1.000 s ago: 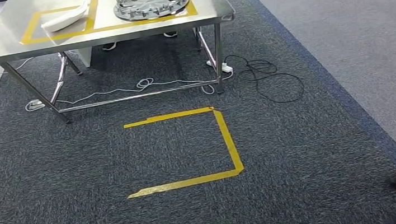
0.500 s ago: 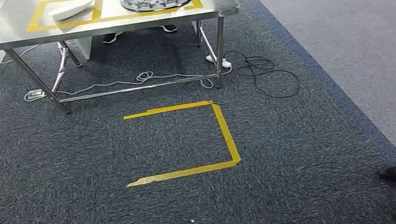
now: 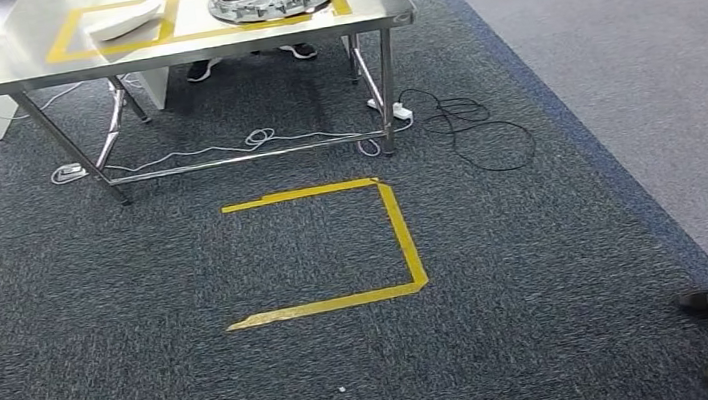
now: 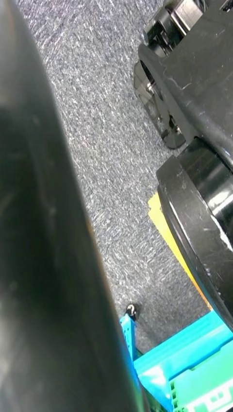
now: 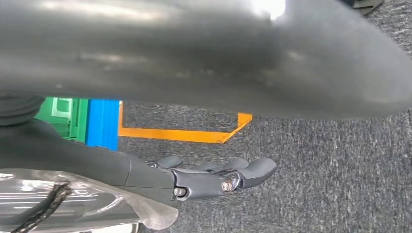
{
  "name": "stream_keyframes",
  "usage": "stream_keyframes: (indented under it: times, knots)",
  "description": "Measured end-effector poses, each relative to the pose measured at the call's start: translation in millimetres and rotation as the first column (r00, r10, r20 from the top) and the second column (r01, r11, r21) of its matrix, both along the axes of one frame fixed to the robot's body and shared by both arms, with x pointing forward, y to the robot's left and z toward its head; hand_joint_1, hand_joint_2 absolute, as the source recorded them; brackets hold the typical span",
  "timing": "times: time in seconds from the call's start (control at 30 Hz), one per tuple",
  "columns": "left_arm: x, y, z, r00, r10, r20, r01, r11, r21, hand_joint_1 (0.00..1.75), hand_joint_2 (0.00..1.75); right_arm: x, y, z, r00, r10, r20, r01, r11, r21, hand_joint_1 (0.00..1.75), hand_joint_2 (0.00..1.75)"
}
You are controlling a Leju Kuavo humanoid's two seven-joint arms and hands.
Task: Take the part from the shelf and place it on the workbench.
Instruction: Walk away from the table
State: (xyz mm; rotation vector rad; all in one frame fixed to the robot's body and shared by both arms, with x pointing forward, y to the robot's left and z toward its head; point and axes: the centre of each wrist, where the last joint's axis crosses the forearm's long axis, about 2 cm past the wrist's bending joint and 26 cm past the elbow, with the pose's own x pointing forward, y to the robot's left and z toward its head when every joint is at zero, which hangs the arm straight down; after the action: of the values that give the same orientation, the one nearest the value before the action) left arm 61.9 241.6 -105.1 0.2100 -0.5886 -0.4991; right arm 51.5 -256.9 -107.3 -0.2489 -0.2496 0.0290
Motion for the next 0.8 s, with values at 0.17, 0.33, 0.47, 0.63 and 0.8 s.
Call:
stream_keyframes:
  times: [0.17,0.33,0.47,0.63,0.8]
  knots:
    - [-0.2,0.4,-0.1,1.0,0.006,0.0,-0.006,1.0,-0.001,0.0,0.0,0.5,-0.1,0.0,1.0,-0.019,0.004,0.019,1.0,0.004,0.0,0.0]
    - [-0.4,0.5,-0.1,1.0,0.01,-0.001,-0.01,1.0,-0.003,0.0,0.0,1.1,-0.1,0.1,1.0,-0.023,0.006,0.023,1.0,0.005,0.0,0.0]
    - [-1.0,0.6,-0.3,1.0,0.025,-0.012,-0.025,1.0,-0.018,0.0,0.0,1.2,-0.1,0.1,1.0,-0.024,0.006,0.024,1.0,0.006,0.0,0.0]
    - [-1.4,0.5,-0.5,0.999,0.026,-0.021,-0.027,0.999,-0.034,0.0,0.0,1.1,-0.2,0.1,1.0,-0.028,0.006,0.028,1.0,0.006,0.0,0.0]
    - [-1.2,1.4,-0.6,0.999,0.026,-0.021,-0.027,0.999,-0.033,0.0,0.0,1.4,0.6,0.2,1.0,-0.028,0.006,0.028,1.0,0.008,0.0,0.0]
